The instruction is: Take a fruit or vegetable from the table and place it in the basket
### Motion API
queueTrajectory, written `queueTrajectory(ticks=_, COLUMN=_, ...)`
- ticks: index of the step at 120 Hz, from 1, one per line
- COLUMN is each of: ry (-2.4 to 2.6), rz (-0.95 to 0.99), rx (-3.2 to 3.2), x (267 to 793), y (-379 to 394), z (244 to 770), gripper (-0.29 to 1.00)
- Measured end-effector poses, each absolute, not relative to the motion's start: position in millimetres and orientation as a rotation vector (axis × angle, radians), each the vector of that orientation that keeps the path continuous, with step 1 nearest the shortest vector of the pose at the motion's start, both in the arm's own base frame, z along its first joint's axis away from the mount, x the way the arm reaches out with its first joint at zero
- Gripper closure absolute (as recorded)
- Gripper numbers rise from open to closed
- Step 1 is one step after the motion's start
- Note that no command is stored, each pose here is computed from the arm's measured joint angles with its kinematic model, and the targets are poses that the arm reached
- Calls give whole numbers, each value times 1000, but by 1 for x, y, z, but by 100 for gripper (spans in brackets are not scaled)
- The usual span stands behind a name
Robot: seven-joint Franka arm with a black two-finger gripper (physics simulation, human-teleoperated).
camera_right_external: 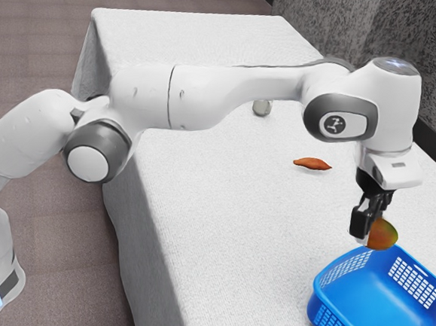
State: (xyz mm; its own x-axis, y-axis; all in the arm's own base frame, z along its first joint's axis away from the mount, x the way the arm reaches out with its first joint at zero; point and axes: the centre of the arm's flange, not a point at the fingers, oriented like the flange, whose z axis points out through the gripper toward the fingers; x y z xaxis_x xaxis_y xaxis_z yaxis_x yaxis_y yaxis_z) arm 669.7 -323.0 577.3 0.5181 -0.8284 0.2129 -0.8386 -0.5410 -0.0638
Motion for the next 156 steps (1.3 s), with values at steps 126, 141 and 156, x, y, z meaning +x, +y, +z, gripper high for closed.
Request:
queueTrajectory(ticks=126, ry=-1186, rz=941, rx=2584, x=730, y=-386, z=486, gripper=29)
queueTrajectory(ticks=141, ry=-1160, rz=907, rx=2596, x=731, y=-381, z=483, gripper=12)
queueTrajectory(ticks=156, ry=-1155, rz=925, rx=2600, x=728, y=-381, z=495, gripper=5)
